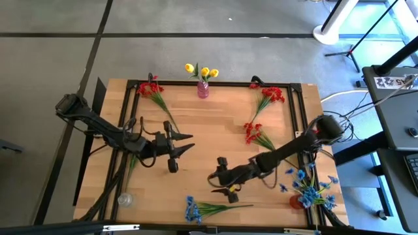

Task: Sort flowers into vase by color
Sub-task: Put the bottom blue flowers into the red vase

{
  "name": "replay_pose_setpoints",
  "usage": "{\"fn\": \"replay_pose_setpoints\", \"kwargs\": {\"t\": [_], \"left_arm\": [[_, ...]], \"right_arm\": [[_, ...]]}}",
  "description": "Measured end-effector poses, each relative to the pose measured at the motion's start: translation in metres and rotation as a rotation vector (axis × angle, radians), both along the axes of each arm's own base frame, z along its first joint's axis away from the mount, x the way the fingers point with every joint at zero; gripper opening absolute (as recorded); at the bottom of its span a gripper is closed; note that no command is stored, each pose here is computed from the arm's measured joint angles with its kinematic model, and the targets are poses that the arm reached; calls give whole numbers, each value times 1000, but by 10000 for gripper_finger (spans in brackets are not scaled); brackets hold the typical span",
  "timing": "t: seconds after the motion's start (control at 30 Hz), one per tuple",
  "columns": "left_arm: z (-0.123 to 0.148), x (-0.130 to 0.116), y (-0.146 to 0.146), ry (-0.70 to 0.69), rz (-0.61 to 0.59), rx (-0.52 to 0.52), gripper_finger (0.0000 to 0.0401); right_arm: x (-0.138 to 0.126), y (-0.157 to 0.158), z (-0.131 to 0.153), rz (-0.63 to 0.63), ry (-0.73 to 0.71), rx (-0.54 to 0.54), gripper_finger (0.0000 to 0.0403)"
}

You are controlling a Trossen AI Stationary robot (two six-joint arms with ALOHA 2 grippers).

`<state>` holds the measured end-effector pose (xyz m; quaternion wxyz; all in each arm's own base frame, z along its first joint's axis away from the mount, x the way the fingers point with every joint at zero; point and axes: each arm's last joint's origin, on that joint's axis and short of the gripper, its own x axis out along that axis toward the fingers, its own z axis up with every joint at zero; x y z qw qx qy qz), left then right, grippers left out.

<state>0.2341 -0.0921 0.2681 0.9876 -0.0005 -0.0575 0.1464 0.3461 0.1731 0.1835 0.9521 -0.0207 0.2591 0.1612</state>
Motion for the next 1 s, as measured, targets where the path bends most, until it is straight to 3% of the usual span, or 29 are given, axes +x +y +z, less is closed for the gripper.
{"fn": "replay_pose_setpoints", "kwargs": {"t": [0.2,0.4,0.57,0.83,1.0], "left_arm": [[-2,-1,2,50,123,65,140],[-3,0,5,74,137,99,140],[-3,0,5,86,141,133,140],[2,-6,-5,85,154,235,140],[-1,-9,-12,120,120,283,140]], "right_arm": [[3,30,-27,168,88,27,248],[-3,45,-51,192,139,-29,248],[-8,41,-72,207,265,-85,248],[-17,31,-74,95,424,-129,248],[-16,-4,-53,-24,497,-155,248]]}}
